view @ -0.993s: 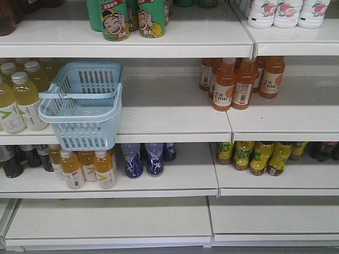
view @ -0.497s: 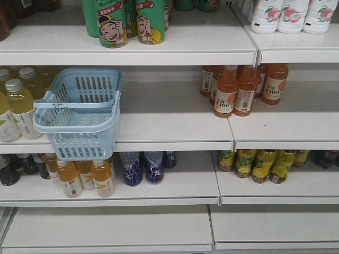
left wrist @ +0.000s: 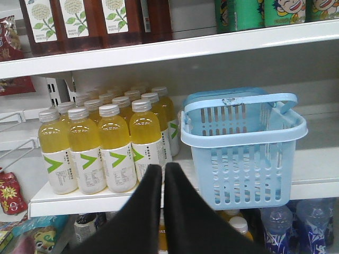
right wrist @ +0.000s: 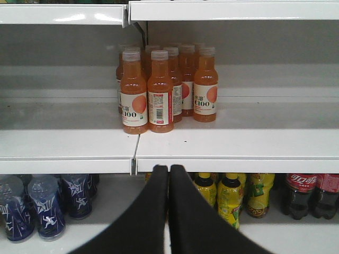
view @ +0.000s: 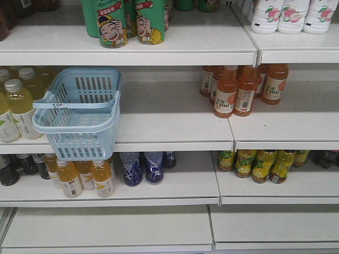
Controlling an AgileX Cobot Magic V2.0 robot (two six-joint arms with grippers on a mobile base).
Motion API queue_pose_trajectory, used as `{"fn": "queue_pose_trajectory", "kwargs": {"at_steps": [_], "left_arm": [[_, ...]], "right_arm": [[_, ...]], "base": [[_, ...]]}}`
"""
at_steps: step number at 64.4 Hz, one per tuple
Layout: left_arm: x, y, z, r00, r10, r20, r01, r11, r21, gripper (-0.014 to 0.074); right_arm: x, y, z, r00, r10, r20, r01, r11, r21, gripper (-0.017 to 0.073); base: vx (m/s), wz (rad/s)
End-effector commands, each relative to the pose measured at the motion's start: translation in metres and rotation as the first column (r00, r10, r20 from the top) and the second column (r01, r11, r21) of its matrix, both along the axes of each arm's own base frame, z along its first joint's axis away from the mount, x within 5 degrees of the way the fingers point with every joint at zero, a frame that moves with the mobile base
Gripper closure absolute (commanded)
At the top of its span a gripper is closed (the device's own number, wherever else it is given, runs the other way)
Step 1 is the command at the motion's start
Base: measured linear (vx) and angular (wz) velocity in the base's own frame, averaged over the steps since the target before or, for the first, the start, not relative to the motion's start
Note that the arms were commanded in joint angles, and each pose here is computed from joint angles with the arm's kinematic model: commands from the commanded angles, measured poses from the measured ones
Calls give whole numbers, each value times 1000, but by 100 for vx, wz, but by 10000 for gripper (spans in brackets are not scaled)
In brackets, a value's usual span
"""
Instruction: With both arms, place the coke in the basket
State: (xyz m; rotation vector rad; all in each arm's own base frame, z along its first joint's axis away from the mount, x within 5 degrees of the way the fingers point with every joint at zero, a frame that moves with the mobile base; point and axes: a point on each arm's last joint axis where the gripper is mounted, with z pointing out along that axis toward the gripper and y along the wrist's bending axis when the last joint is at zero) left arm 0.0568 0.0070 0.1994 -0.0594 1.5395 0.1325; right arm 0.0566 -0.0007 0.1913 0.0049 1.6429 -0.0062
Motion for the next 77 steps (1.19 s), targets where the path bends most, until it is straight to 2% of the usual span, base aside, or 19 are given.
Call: {"fn": "queue_pose_trajectory", "kwargs": {"at_steps": [1, 32, 37, 40, 43, 45, 52, 58, 63, 67, 77], "left_arm": [[-2, 0, 8, 996, -3, 94, 2, 1000, 6, 600], [-2, 0, 8, 996, -3, 94, 2, 1000, 6, 600], [-3, -1, 11, 992, -4, 125, 3, 1000, 9, 600], [-3, -1, 13, 988, -5, 154, 8, 1000, -21, 600], [-4, 0, 17, 982, -3, 188, 21, 996, -89, 600], [-4, 0, 21, 979, -3, 206, 27, 993, -116, 600], [-8, -1, 44, 970, -4, 242, 44, 986, -159, 600], [-8, -1, 72, 970, -10, 241, 66, 972, -224, 600], [-2, -1, 91, 990, -20, 139, 54, 967, -248, 600], [5, -1, 104, 999, -27, 40, 36, 969, -246, 600], [35, 1, 126, 990, -36, -139, 18, 991, -129, 600]], "right_arm": [[-1, 0, 5, 996, 3, 85, -3, 1000, -2, 568], [-1, 0, 5, 996, 3, 85, -3, 1000, -2, 568], [-1, 0, 5, 996, 3, 85, -3, 1000, -2, 568], [-1, 0, 5, 996, 3, 85, -3, 1000, -2, 568], [-1, 0, 5, 996, 3, 85, -3, 1000, -2, 568], [-1, 0, 5, 996, 3, 85, -3, 1000, -2, 568], [-1, 0, 5, 996, 3, 85, -3, 1000, -2, 568], [-1, 0, 5, 996, 3, 85, -3, 1000, -2, 568], [-1, 0, 5, 996, 3, 85, -3, 1000, -2, 568], [-1, 0, 5, 996, 3, 85, -3, 1000, -2, 568], [-1, 0, 5, 996, 3, 85, -3, 1000, -2, 568]], "base": [[0, 0], [0, 0], [0, 0], [0, 0], [0, 0], [0, 0], [0, 0], [0, 0], [0, 0], [0, 0], [0, 0]]}}
